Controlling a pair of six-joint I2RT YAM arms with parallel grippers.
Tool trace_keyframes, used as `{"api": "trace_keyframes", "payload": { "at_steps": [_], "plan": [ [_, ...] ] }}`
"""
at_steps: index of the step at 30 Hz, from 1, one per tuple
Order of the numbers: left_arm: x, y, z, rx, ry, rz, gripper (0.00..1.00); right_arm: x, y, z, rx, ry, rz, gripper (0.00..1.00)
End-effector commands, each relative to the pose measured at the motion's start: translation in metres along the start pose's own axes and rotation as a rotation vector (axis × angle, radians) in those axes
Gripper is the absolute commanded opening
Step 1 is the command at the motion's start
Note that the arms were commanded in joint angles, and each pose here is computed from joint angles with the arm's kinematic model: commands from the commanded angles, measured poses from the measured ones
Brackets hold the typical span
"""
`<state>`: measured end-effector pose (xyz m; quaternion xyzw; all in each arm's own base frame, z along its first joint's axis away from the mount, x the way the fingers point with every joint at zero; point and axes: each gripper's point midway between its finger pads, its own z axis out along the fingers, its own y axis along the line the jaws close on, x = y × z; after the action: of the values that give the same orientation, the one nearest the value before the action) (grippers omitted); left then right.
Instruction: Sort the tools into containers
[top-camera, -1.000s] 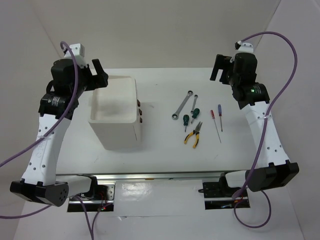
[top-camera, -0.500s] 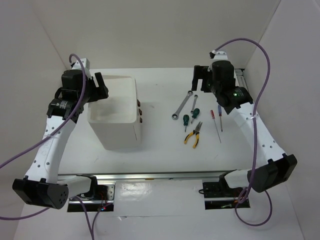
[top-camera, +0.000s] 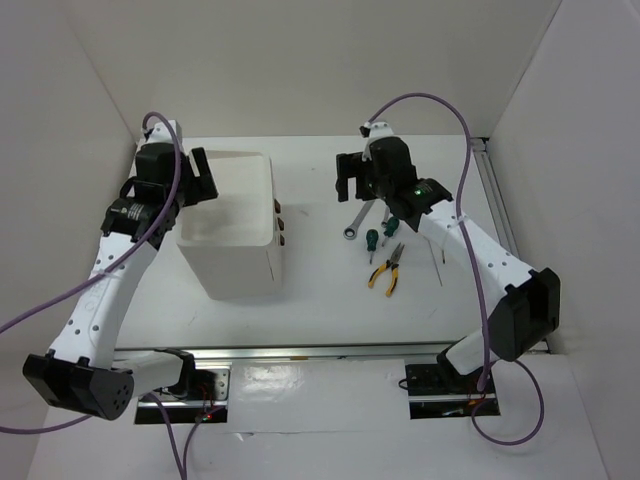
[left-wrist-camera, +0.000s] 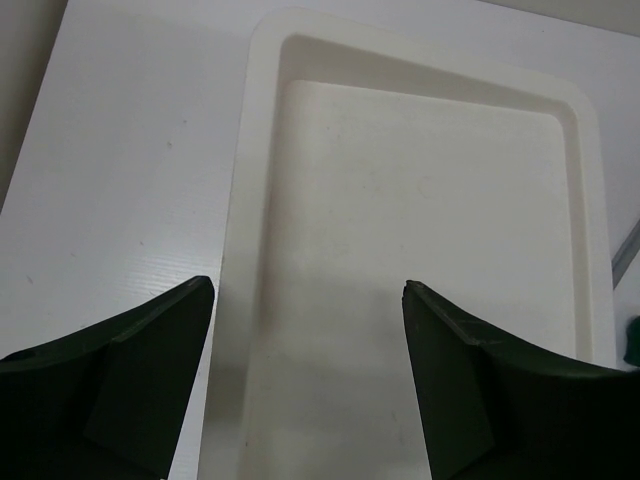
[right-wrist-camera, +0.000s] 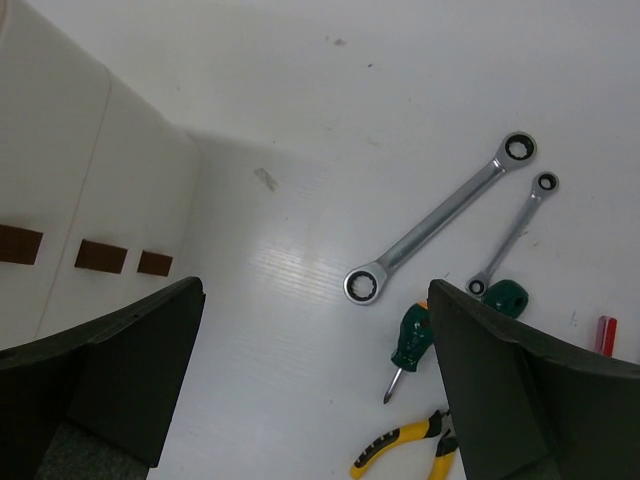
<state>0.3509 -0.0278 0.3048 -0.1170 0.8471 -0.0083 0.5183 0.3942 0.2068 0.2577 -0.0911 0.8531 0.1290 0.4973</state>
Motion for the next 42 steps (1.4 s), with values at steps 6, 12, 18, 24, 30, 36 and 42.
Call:
{"api": "trace_keyframes", "payload": {
  "at_steps": [6,12,18,24,30,36,42],
  "plan": [
    [0.020,0.017,0.012,-0.102,0.043,0.009,0.89,-0.031,0.020,0.007,-0.037,-0.104,0.011,1.00],
    [0.035,0.013,0.022,-0.100,0.090,0.018,0.77,-0.013,0.045,0.015,-0.174,-0.095,0.011,1.00],
    [0.043,0.005,0.023,-0.102,0.099,0.049,0.54,0.010,0.094,-0.005,-0.703,-0.158,0.020,1.00],
    [0.050,-0.001,0.021,-0.097,0.111,0.073,0.54,0.017,0.114,-0.014,-0.938,-0.221,0.053,0.92],
    [0.054,0.000,0.022,-0.100,0.119,0.067,0.60,0.009,0.128,-0.007,-1.034,-0.292,0.065,0.84],
    [0.059,-0.002,0.023,-0.098,0.136,0.079,0.70,0.017,0.136,0.031,-1.047,-0.241,0.124,0.78],
    [0.059,-0.002,0.023,-0.098,0.136,0.079,0.75,0.024,0.150,0.041,-1.129,-0.241,0.167,0.68]
  ]
}}
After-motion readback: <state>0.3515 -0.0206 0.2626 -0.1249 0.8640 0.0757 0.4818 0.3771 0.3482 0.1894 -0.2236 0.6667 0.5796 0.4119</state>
